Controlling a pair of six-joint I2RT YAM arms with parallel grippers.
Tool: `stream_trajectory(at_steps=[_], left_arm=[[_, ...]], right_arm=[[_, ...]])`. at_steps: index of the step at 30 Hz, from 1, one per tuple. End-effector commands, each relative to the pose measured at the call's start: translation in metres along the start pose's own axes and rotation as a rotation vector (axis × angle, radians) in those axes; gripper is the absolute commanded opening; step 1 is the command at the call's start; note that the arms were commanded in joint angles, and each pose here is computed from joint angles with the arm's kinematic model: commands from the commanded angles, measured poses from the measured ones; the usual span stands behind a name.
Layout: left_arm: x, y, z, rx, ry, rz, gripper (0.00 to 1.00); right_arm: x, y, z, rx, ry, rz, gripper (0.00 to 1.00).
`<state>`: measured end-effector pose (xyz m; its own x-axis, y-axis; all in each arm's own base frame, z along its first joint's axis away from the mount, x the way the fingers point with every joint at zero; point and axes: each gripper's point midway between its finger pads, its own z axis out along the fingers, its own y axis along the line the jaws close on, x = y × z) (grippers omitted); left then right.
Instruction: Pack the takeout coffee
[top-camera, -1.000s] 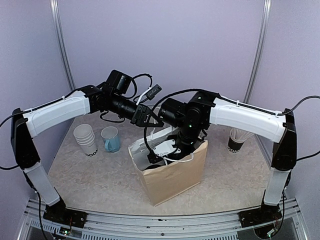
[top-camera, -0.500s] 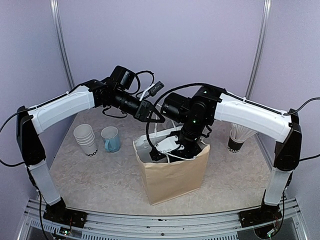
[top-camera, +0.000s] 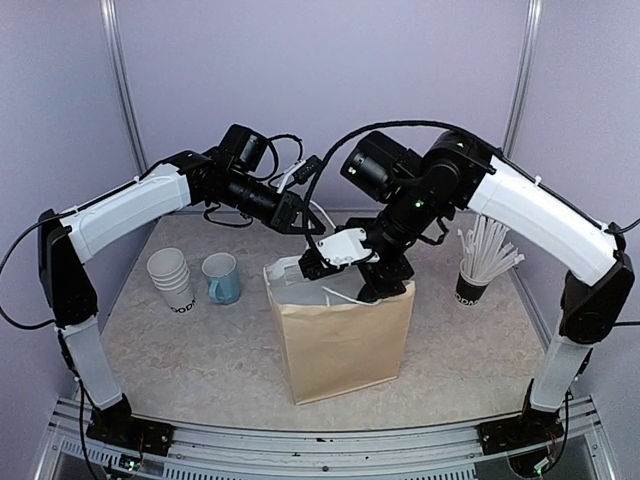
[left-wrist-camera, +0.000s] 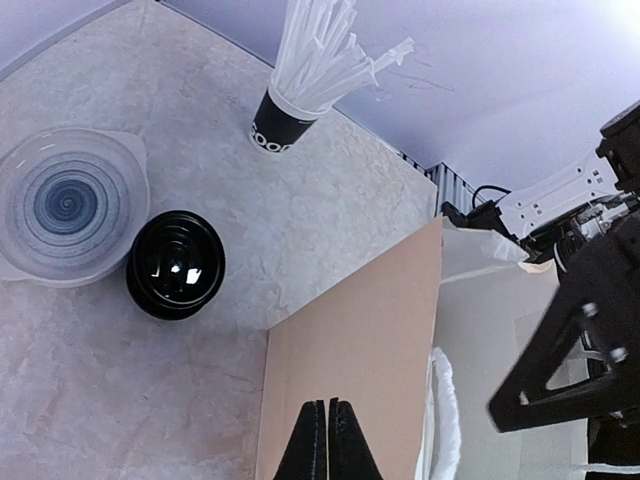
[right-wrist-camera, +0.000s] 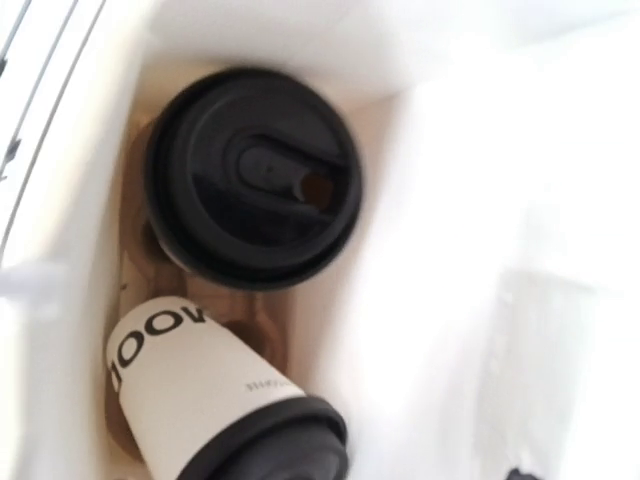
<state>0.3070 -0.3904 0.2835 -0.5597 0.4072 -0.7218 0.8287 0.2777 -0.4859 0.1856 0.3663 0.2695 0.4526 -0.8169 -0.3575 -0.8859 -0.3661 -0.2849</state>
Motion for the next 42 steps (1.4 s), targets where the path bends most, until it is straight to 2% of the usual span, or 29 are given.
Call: stream_trajectory(at_steps=[1,10,14,17,21,25,29,32,37,42], left_arm=[[-0.015,0.014,-0.011,-0.064,-0.031,0.024,0.0],[-0.017,0.019,-0.007,-0.072,-0.036,0.02,0.02],[-0.021,0.025,-0.009,-0.122,-0.042,0.026,0.25],[-0.03,0.027,-0.017,-0.179,-0.059,0.055,0.37],[-0.039,0.027,-0.034,-0.248,-0.084,0.114,0.46],[-0.044,0.017,-0.047,-0.288,-0.115,0.177,0.52],[-0.046,0.014,-0.062,-0.356,-0.165,0.206,0.58],[-0.052,0.013,-0.081,-0.421,-0.249,0.224,0.61],[-0.059,0.01,-0.113,-0.51,-0.392,0.206,0.66],[-0.053,0.011,-0.118,-0.526,-0.402,0.169,0.66]], right_arm=[[-0.011,-0.012,-0.058,0.144,-0.072,-0.01,0.79],[0.037,-0.038,-0.113,0.33,-0.042,0.142,0.77],[0.097,-0.054,-0.127,0.35,-0.048,0.32,0.74],[0.151,-0.062,-0.133,0.35,-0.061,0.465,0.68],[0.221,-0.064,-0.134,0.39,-0.097,0.658,0.6],[0.269,-0.067,-0.146,0.51,-0.14,0.817,0.51],[0.29,-0.07,-0.149,0.616,-0.155,0.919,0.44],[0.308,-0.08,-0.156,0.705,-0.164,0.987,0.37],[0.33,-0.095,-0.152,0.774,-0.148,1.062,0.36],[0.345,-0.103,-0.136,0.746,-0.134,1.114,0.37]])
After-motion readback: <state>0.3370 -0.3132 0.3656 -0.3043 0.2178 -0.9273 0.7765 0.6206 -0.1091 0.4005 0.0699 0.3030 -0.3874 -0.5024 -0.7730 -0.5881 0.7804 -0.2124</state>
